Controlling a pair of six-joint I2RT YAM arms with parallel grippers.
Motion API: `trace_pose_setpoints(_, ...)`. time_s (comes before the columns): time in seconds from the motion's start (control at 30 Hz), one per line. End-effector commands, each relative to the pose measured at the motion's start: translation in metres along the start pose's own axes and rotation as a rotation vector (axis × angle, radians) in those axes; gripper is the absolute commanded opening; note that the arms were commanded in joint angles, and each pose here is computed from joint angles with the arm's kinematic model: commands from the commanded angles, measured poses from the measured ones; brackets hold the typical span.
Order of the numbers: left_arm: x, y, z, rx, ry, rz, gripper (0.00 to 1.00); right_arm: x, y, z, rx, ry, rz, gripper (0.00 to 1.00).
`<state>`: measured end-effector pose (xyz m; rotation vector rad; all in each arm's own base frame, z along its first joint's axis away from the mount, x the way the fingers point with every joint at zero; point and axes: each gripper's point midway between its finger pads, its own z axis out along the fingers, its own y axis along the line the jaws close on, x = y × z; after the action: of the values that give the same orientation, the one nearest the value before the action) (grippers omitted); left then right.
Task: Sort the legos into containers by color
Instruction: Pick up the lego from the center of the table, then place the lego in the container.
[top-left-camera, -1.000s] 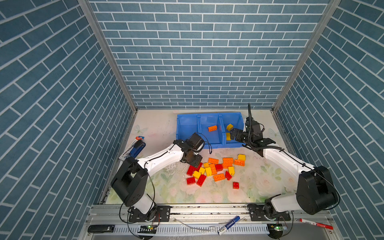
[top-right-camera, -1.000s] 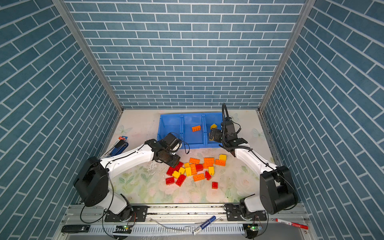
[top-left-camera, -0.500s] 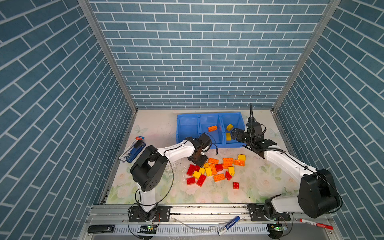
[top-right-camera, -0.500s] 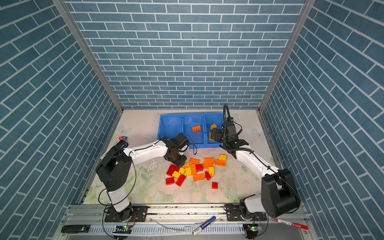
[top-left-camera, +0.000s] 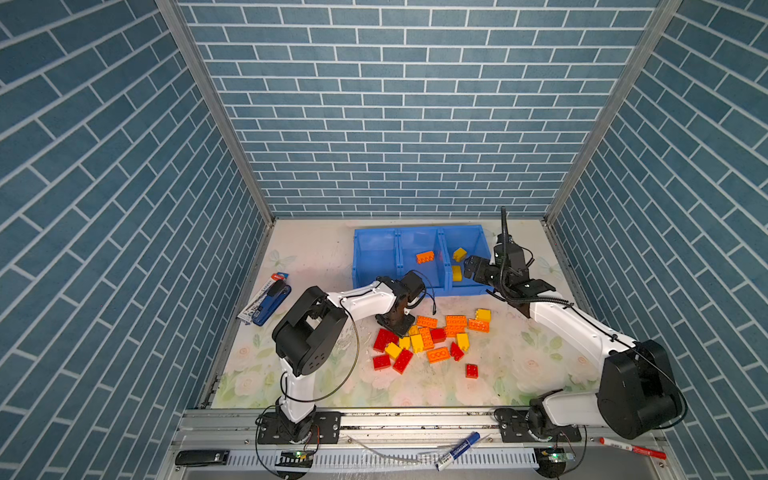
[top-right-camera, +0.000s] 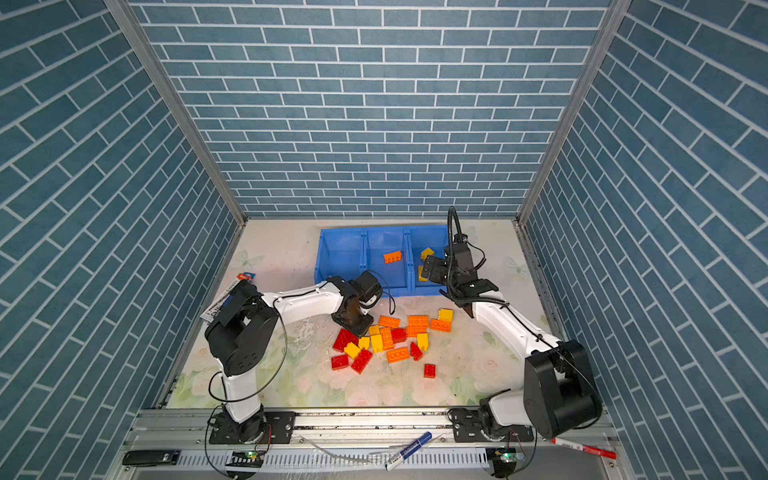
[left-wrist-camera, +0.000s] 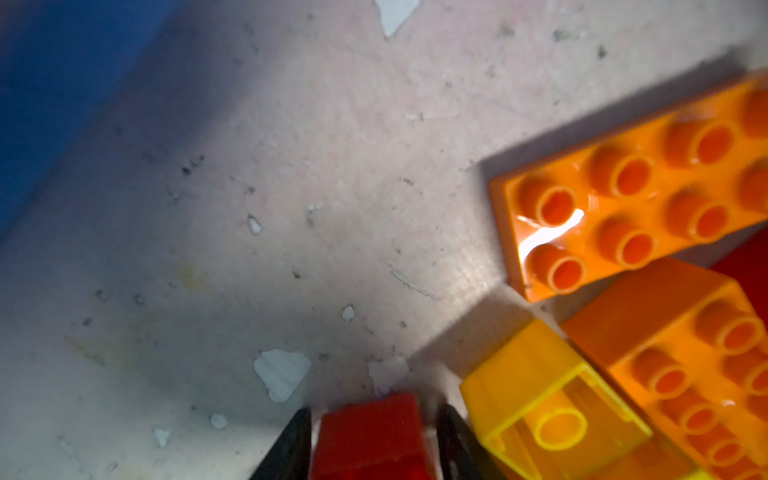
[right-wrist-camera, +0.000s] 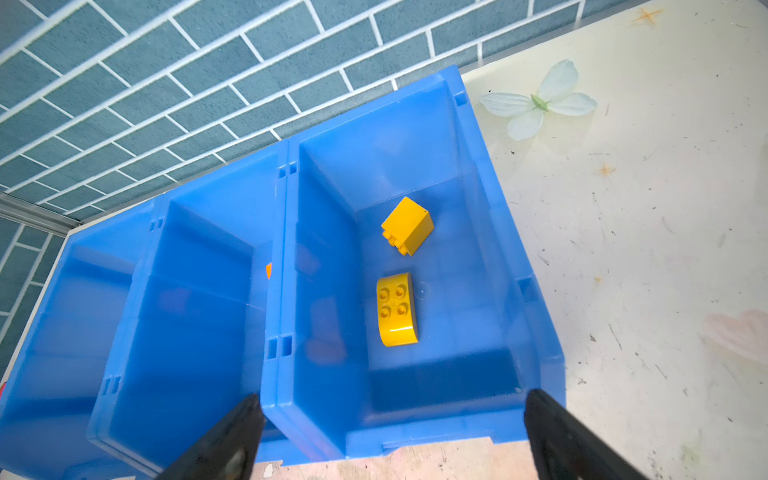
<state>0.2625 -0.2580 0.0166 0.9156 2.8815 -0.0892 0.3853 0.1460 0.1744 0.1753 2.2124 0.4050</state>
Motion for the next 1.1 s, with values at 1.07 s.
trace_pose_setpoints(1.07,-0.087,0.088,-0.161,-0.303,-0.618,-0.38,0.24,0.0,0.055,0.005,-0.096,-0.034,-0.175,0.99)
